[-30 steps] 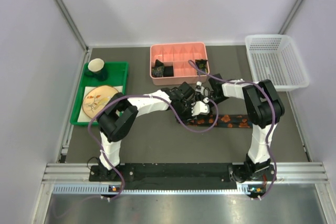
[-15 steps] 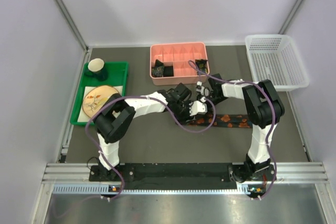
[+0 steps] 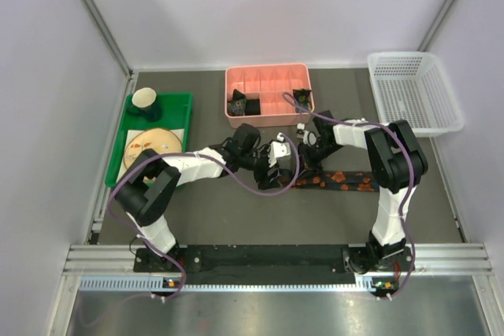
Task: Roll the ties
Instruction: Roll the tie at the center of the board.
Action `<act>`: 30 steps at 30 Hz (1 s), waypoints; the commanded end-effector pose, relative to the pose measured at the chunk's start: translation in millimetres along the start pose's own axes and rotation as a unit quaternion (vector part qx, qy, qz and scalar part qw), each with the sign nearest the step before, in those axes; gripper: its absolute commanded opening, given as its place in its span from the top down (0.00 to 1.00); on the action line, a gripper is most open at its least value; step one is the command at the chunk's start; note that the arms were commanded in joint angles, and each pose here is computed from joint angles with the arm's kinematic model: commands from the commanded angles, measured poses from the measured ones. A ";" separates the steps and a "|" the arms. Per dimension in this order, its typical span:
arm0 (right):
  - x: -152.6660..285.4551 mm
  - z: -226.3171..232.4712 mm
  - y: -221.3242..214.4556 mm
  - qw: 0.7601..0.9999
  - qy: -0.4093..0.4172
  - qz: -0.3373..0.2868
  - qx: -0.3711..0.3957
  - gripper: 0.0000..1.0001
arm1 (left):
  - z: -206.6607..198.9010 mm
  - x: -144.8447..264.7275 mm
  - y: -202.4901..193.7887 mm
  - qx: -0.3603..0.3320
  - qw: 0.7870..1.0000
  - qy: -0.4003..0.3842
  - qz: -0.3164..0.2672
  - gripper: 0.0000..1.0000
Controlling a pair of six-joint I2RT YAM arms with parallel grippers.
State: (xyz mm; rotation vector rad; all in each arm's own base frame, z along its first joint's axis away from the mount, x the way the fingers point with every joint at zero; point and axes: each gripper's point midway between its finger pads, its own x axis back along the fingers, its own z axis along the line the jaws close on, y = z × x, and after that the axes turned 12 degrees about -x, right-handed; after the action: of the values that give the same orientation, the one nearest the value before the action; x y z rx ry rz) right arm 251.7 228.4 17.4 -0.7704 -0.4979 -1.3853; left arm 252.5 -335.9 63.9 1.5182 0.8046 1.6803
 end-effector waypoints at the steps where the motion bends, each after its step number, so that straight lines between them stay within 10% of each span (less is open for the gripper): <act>1: -4.7 -53.8 20.7 0.990 -0.125 -0.049 0.034 1.00 | 11.3 -12.8 28.0 -0.006 0.996 0.008 -0.085 0.23; 9: -11.1 -52.9 15.9 0.993 -0.107 -0.035 0.031 1.00 | 17.1 -36.4 17.8 0.005 0.996 0.009 -0.094 0.30; 17: -15.8 -48.7 13.1 0.996 -0.087 -0.023 0.030 1.00 | -10.4 -46.9 -0.9 -0.003 0.997 -0.042 -0.067 0.62; 30: 30.6 6.7 14.4 0.999 0.015 -0.017 0.044 0.72 | -34.3 -33.5 -61.3 -0.047 0.985 -0.075 0.147 0.91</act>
State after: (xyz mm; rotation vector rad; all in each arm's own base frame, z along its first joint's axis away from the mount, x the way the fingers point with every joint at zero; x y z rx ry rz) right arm 252.0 222.5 24.2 -0.7430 -0.4830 -1.3615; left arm 249.3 -371.2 33.7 1.4953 0.6226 1.6492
